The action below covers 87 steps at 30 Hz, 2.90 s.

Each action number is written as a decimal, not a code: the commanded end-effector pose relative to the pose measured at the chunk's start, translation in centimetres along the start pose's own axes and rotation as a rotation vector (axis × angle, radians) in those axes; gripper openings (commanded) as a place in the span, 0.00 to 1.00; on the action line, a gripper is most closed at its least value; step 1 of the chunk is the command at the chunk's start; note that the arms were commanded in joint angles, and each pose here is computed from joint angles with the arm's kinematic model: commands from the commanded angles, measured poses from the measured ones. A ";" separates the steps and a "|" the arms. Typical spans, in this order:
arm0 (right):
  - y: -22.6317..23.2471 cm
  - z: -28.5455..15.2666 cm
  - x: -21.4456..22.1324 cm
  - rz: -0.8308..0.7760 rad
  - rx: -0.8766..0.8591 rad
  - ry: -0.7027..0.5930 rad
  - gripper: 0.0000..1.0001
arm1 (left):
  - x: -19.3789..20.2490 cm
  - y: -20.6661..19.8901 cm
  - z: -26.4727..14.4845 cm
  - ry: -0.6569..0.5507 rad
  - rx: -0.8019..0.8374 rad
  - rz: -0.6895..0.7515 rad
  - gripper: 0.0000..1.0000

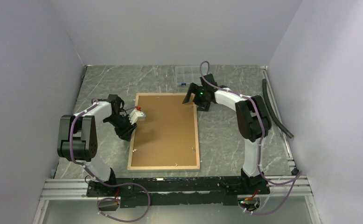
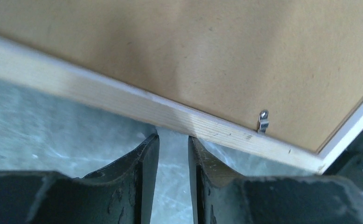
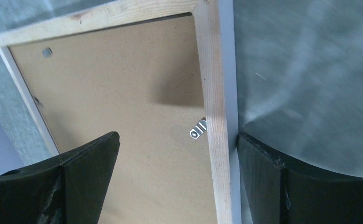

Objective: Put the photo into the frame
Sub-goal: Adjust the photo frame at the center of the board.

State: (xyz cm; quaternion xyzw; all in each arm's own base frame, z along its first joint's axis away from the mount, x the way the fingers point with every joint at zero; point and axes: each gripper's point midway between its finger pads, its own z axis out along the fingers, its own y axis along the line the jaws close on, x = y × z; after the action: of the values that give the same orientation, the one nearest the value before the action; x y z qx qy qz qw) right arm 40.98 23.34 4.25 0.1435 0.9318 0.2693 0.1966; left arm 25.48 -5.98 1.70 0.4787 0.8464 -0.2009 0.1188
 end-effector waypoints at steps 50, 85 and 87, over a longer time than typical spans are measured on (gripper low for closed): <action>1.1 -8.4 11.2 0.099 -0.351 0.146 0.99 | 2.0 17.1 -3.7 0.006 -0.186 -0.576 0.30; 13.9 -7.1 11.0 -0.385 -0.436 0.076 0.83 | -6.2 -0.1 -1.1 -0.213 0.409 -0.519 0.44; 15.6 -6.2 12.7 -0.411 -0.482 0.124 0.80 | -6.1 0.0 -0.6 -0.210 0.418 -0.523 0.44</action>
State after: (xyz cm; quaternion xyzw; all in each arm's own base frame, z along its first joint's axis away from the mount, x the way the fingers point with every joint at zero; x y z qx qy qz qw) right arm 29.89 33.55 12.64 -0.0575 0.8921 0.3904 0.2199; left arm 28.81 -9.52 5.12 0.2412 0.8778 -0.4106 0.0523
